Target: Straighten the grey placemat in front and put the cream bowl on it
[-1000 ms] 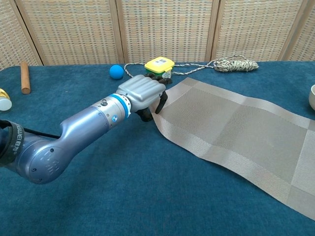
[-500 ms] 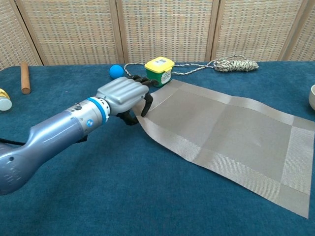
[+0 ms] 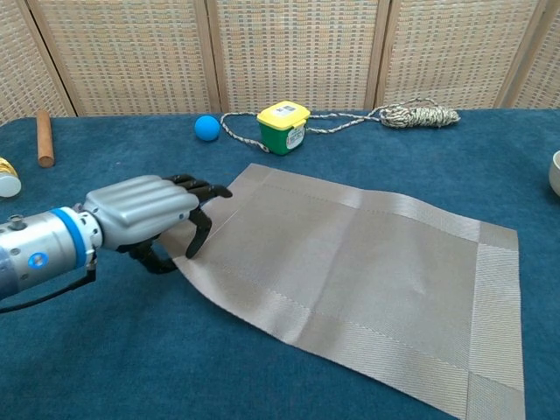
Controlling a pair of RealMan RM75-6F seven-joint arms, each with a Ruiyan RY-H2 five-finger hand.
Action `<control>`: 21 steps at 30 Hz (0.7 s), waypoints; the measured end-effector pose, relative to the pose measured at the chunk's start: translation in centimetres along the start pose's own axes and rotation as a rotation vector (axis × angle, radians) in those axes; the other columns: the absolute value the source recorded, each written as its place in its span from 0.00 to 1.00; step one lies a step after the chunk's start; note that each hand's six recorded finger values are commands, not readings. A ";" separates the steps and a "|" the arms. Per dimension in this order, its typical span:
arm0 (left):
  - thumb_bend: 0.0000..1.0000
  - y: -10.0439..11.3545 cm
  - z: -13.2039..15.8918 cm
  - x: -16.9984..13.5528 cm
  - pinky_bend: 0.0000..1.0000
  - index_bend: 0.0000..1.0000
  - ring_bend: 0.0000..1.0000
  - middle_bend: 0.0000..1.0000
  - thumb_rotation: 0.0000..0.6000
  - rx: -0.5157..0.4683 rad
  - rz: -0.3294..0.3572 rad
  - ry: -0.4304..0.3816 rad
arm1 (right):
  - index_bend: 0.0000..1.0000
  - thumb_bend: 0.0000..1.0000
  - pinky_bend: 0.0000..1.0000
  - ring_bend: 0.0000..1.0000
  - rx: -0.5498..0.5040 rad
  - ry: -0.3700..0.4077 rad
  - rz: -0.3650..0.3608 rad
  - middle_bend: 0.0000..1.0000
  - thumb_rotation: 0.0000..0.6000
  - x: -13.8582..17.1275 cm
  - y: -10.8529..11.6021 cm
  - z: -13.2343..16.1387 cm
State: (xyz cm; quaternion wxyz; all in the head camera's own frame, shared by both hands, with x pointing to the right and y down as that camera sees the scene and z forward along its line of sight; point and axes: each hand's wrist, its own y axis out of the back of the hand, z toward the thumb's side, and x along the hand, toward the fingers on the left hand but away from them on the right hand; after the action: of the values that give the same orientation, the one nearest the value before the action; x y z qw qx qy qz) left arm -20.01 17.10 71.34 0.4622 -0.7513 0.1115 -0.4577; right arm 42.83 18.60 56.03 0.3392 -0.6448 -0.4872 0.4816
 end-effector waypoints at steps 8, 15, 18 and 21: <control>0.65 -1.5 0.6 -5.3 0.00 0.64 0.00 0.00 1.00 -0.045 -0.098 -0.021 | 0.12 0.26 0.00 0.00 0.007 0.006 0.002 0.00 1.00 0.2 -0.1 0.2; 0.65 -1.8 2.4 -7.8 0.00 0.64 0.00 0.00 1.00 -0.076 -0.136 -0.089 | 0.12 0.26 0.00 0.00 0.009 0.011 0.005 0.00 1.00 0.3 -0.2 0.4; 0.65 -2.0 3.2 -8.4 0.00 0.64 0.00 0.00 1.00 -0.092 -0.159 -0.118 | 0.12 0.26 0.00 0.00 0.008 0.011 0.005 0.00 1.00 0.3 -0.2 0.4; 0.65 -2.2 3.7 -8.8 0.00 0.64 0.00 0.00 1.00 -0.108 -0.178 -0.138 | 0.12 0.26 0.00 0.00 0.008 0.013 0.006 0.00 1.00 0.3 -0.2 0.5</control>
State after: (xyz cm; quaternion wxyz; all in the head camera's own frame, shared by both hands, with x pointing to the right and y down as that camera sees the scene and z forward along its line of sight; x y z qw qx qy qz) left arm -22.51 25.74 67.41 0.3851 -0.8118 0.0368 -0.4374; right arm 42.34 18.94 56.01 0.3435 -0.6478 -0.4813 0.4804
